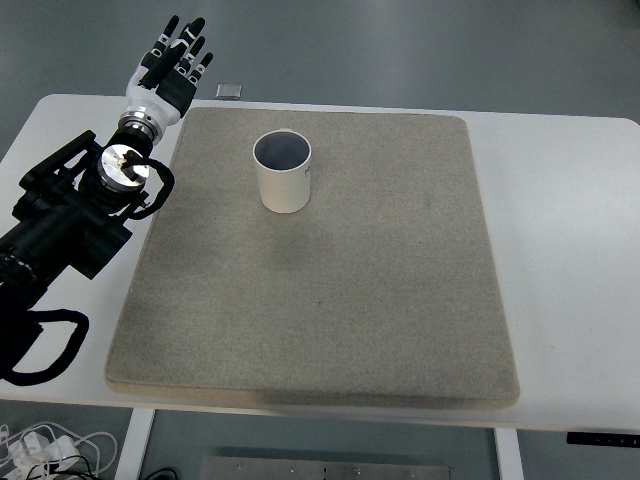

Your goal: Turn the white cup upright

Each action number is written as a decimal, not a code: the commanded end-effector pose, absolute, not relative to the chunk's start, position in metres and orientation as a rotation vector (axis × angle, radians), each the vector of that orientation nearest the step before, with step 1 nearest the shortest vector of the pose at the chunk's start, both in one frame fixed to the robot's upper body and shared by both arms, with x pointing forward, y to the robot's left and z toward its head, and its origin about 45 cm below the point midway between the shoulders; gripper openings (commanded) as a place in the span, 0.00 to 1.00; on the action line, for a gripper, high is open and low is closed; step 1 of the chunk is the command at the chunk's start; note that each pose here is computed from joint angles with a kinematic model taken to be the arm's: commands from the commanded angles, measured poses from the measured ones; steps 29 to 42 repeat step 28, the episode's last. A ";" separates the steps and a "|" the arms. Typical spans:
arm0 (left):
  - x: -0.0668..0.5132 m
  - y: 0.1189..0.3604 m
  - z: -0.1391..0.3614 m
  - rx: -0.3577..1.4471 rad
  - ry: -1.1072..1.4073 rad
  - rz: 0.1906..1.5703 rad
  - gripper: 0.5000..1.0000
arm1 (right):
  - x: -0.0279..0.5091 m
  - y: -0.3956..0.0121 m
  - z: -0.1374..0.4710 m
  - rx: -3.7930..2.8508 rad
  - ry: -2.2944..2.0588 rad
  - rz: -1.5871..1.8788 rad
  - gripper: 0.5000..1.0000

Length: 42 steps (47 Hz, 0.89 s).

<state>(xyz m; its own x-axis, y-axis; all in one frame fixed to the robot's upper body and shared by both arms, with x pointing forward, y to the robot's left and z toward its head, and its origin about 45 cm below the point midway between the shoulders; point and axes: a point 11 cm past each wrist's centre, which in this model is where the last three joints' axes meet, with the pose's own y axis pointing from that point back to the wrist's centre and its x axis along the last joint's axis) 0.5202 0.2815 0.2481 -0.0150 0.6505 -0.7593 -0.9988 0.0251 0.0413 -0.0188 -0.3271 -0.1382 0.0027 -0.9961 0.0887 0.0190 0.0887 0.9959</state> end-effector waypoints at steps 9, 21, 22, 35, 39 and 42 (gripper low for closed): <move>0.521 0.290 0.246 -0.704 0.769 1.484 0.99 | -0.019 -0.327 -0.138 1.131 -1.236 -1.150 0.90; 0.521 0.286 0.245 -0.701 0.775 1.481 0.99 | -0.019 -0.327 -0.138 1.131 -1.236 -1.150 0.90; 0.521 0.286 0.245 -0.701 0.775 1.481 0.99 | -0.019 -0.327 -0.138 1.131 -1.236 -1.150 0.90; 0.521 0.286 0.244 -0.699 0.774 1.483 0.99 | -0.019 -0.327 -0.138 1.134 -1.226 -1.146 0.90; 0.521 0.286 0.244 -0.699 0.774 1.483 0.99 | -0.019 -0.327 -0.138 1.134 -1.226 -1.146 0.90; 0.521 0.286 0.244 -0.699 0.774 1.483 0.99 | -0.019 -0.327 -0.138 1.134 -1.226 -1.146 0.90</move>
